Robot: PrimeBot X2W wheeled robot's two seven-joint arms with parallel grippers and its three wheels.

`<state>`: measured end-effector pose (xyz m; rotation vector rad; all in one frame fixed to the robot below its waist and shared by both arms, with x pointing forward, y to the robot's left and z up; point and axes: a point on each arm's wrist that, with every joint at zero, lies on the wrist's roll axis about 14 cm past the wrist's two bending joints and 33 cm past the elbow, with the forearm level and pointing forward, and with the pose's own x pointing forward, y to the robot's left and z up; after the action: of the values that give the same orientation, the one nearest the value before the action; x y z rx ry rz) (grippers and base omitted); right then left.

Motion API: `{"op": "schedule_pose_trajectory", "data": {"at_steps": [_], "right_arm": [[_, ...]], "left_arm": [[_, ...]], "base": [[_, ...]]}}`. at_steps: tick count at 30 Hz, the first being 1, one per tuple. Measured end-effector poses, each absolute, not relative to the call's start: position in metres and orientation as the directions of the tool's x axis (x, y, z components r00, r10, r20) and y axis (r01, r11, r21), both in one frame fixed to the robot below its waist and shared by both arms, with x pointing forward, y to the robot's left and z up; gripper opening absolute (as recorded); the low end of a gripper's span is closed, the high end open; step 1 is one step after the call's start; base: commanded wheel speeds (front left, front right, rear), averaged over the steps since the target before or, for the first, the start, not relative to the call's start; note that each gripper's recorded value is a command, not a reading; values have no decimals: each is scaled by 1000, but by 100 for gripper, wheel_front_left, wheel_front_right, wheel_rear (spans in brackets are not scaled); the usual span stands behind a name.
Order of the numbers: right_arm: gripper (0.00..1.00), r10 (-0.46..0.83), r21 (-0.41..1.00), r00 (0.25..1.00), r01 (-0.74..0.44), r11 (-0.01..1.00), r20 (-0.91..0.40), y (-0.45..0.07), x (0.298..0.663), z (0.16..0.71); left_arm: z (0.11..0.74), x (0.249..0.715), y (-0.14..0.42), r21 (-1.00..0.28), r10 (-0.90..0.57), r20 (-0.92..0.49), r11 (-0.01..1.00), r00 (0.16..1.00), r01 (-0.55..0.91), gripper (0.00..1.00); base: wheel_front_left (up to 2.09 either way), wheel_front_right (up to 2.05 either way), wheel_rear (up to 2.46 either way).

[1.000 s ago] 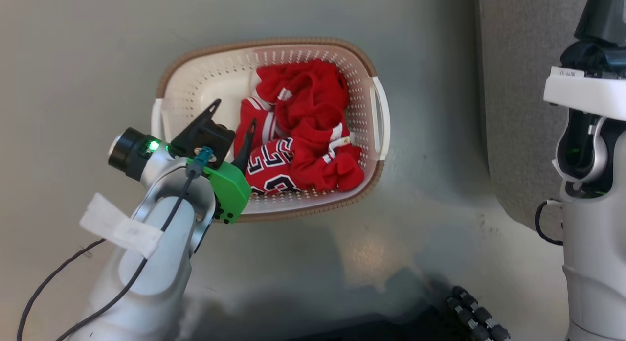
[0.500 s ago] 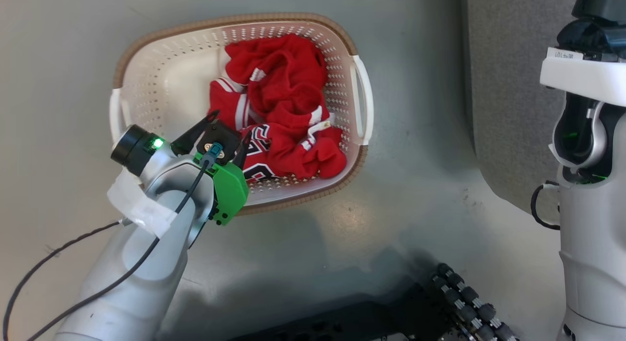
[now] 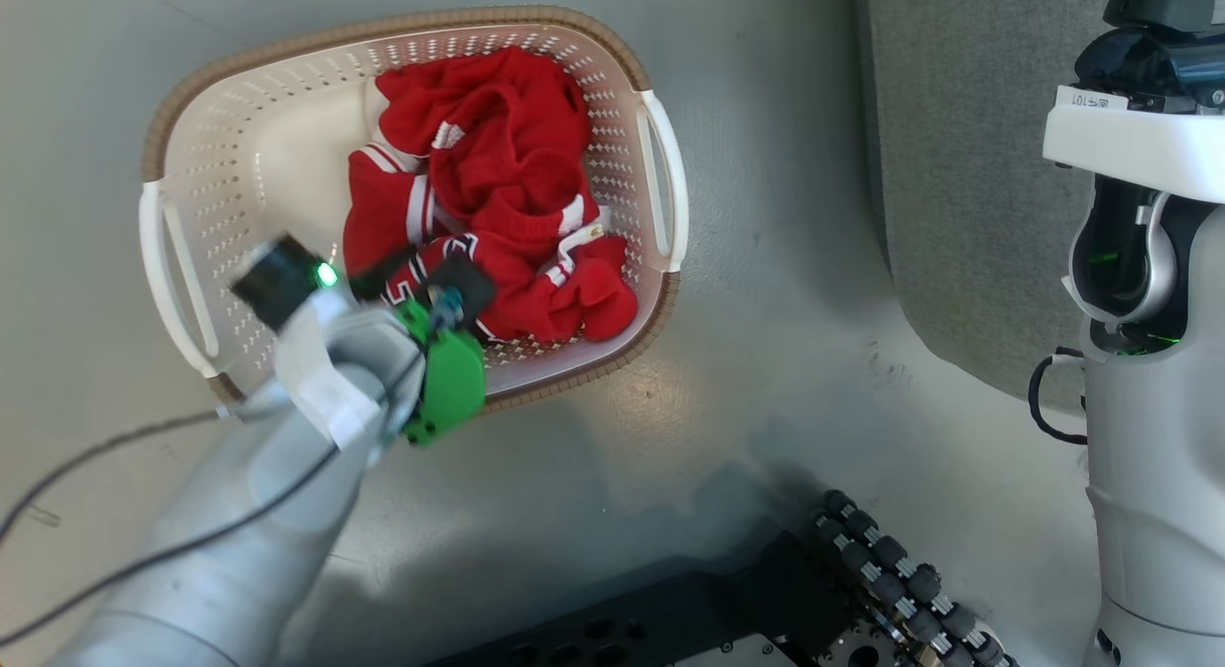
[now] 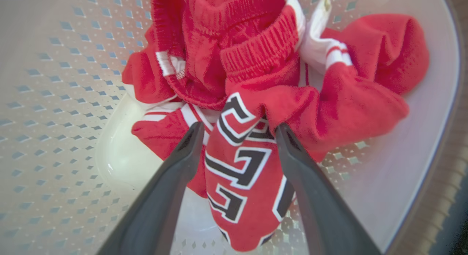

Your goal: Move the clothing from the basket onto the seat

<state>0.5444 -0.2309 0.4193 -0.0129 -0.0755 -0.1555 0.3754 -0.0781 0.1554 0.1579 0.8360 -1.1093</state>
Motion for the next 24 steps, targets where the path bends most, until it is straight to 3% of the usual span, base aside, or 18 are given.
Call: {"op": "schedule_pose_trajectory", "data": {"at_steps": [5, 15, 16, 17, 18, 19, 20, 24], "right_arm": [[100, -165, -10, 984, 166, 986, 67, -235, 543, 417], [100, -182, 4, 982, 182, 983, 56, -239, 540, 414], [100, -183, 3, 982, 183, 983, 55, -240, 540, 414], [100, -184, 2, 981, 184, 983, 54, -240, 540, 414], [100, -185, 1, 981, 186, 983, 53, -241, 540, 414], [100, -186, 0, 981, 186, 982, 53, -241, 540, 413], [100, -187, -1, 981, 187, 982, 52, -241, 540, 413], [100, -191, 0, 980, 191, 982, 51, -242, 540, 413]], "left_arm": [[156, 399, -85, -253, -736, -644, 463, 209, 849, 100], [148, 371, -92, -303, -744, -659, 401, 114, 865, 100], [148, 372, -93, -303, -745, -657, 398, 112, 866, 93], [148, 372, -94, -302, -747, -656, 393, 110, 869, 59], [148, 372, -95, -303, -749, -654, 388, 106, 870, 38], [148, 372, -96, -305, -751, -653, 384, 102, 871, 11], [148, 371, -97, -312, -752, -652, 385, 99, 869, 0], [151, 371, -99, -315, -764, -638, 375, 98, 872, 0]], "base": [[0, 0, 0], [0, 0, 0], [0, 0, 0], [0, 0, 0], [0, 0, 0], [0, 0, 0], [0, 0, 0], [0, 0, 0]]}}
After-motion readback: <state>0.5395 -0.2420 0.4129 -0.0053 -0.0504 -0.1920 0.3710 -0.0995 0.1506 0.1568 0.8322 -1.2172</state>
